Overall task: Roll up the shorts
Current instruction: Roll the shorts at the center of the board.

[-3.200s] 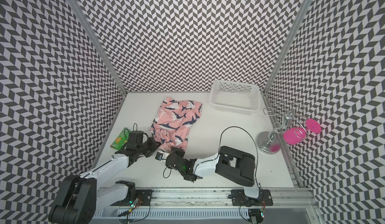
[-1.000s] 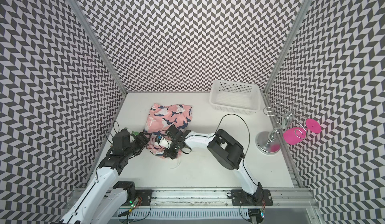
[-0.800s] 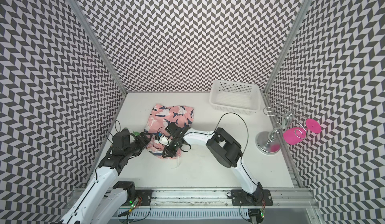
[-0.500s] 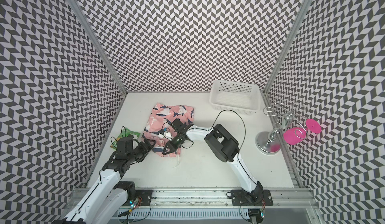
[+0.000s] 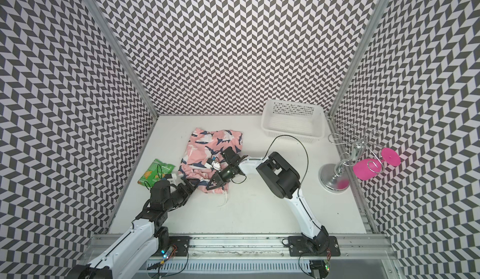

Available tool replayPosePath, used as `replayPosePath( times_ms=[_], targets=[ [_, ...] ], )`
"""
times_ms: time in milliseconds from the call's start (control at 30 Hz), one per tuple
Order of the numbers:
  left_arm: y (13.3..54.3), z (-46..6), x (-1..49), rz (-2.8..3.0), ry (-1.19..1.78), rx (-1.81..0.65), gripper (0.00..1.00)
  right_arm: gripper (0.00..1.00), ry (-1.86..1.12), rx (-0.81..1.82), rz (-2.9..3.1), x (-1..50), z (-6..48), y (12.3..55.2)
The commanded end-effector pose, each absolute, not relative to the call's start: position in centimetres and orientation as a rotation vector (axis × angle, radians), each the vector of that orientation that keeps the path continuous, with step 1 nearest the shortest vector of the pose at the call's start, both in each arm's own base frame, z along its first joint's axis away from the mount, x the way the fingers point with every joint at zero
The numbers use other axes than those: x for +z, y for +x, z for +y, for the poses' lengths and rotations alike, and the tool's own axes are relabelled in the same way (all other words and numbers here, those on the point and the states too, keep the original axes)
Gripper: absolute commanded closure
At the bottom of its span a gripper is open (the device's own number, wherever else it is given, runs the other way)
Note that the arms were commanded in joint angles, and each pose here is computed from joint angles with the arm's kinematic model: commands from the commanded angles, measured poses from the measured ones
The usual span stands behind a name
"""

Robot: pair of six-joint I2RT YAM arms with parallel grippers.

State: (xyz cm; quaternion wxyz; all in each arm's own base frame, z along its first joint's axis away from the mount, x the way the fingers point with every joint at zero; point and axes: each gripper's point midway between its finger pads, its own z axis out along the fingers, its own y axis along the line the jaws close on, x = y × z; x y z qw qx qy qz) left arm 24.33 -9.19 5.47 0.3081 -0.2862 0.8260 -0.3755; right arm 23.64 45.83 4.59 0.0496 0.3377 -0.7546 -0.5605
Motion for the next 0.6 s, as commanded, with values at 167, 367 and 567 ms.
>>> replayPosePath(
  times_ms=[167, 367, 567],
  targets=[
    [26.9, -9.0, 5.6, 2.123, -0.757, -0.973, 0.27, 1.00, 0.962, -1.723, -2.279, 3.2, 45.7, 23.7],
    [28.6, -8.8, 5.4, 2.157, -0.760, -0.921, 0.85, 0.99, 0.950, -1.767, -2.267, 4.4, 45.4, 23.7],
    [29.8, -9.0, 5.6, 2.225, -0.714, -0.870, 1.00, 0.79, 0.981, -1.812, -2.392, 7.4, 43.9, 25.3]
  ],
)
